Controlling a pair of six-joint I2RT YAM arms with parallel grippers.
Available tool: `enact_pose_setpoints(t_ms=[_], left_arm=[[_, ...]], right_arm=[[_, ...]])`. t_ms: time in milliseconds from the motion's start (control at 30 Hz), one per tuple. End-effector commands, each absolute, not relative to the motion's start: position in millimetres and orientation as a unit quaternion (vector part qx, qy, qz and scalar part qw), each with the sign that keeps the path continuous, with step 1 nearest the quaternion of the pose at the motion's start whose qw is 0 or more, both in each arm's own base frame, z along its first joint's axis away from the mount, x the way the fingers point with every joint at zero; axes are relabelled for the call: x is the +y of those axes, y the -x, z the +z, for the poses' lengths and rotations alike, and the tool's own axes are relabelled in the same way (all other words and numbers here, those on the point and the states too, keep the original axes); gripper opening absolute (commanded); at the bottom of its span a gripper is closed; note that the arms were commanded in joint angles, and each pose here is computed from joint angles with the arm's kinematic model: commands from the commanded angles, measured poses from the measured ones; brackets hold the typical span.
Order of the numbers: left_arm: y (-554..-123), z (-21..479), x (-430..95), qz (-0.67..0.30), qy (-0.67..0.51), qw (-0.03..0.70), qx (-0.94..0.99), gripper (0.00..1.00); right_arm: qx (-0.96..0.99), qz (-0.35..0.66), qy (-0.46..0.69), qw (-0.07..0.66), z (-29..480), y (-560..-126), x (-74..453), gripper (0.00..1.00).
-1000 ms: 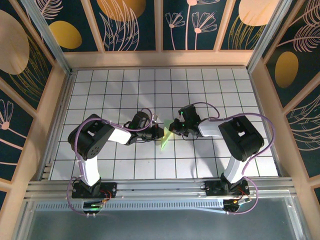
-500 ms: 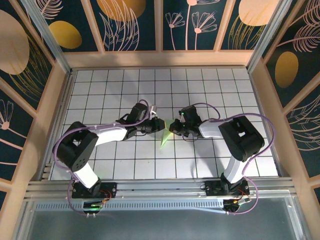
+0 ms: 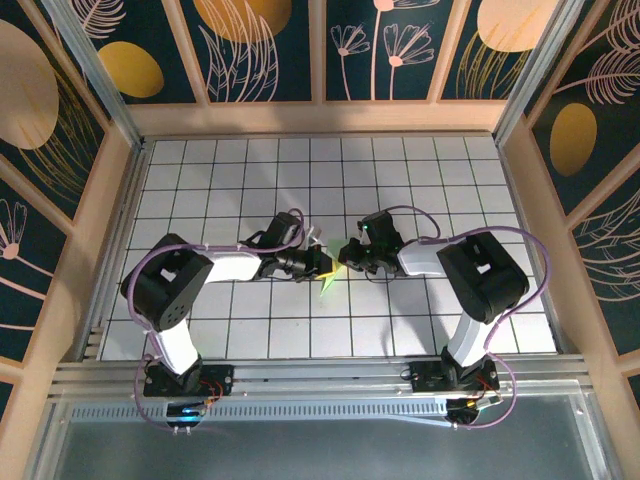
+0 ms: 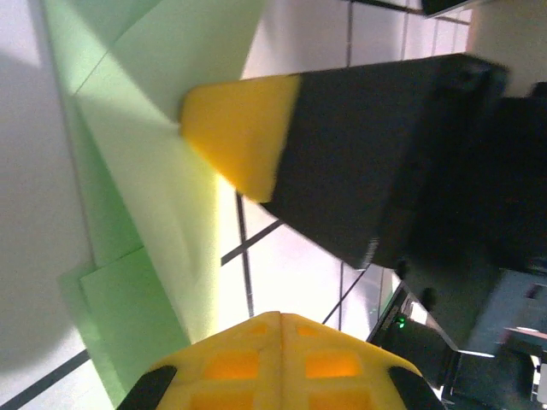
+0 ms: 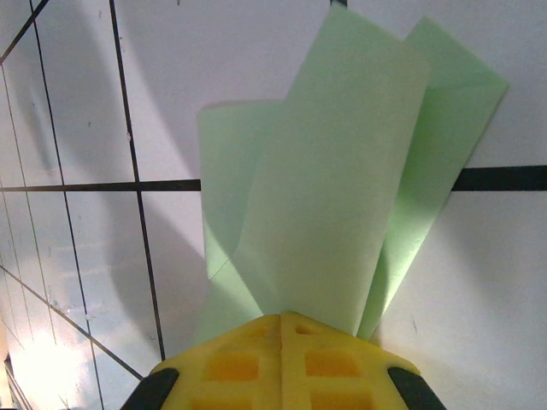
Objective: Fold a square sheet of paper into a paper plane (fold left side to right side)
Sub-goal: Fold the wing for the fifth time at the center of the table.
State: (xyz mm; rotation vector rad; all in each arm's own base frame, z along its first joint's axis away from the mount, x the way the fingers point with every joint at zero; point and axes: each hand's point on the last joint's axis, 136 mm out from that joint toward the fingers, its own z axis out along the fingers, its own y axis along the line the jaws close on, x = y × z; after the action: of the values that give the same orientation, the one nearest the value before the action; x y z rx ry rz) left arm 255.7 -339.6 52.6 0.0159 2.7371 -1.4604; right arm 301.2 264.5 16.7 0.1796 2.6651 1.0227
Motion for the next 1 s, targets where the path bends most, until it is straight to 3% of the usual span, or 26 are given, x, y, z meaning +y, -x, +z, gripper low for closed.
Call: enact_pose_setpoints(t_ms=[0,733,967], left_arm=[[-246.9,46.4,-339.5,-0.473,-0.001,-0.011,0.881,0.04],[-220.8,-3.5,-331.4,-0.418,-0.001,-0.055,0.907,0.03],[-214.3,-23.2,-323.5,-0.371,-0.002,-0.058,0.927,0.01]], right_arm=[[0.953,0.276,-0.087,0.084,-24.6,-271.6,233.9,0.0],[0.955,0.272,-0.083,0.08,-25.9,-272.3,234.4,0.0],[0.94,0.312,-0.061,0.119,5.6,-290.6,250.3,0.0]])
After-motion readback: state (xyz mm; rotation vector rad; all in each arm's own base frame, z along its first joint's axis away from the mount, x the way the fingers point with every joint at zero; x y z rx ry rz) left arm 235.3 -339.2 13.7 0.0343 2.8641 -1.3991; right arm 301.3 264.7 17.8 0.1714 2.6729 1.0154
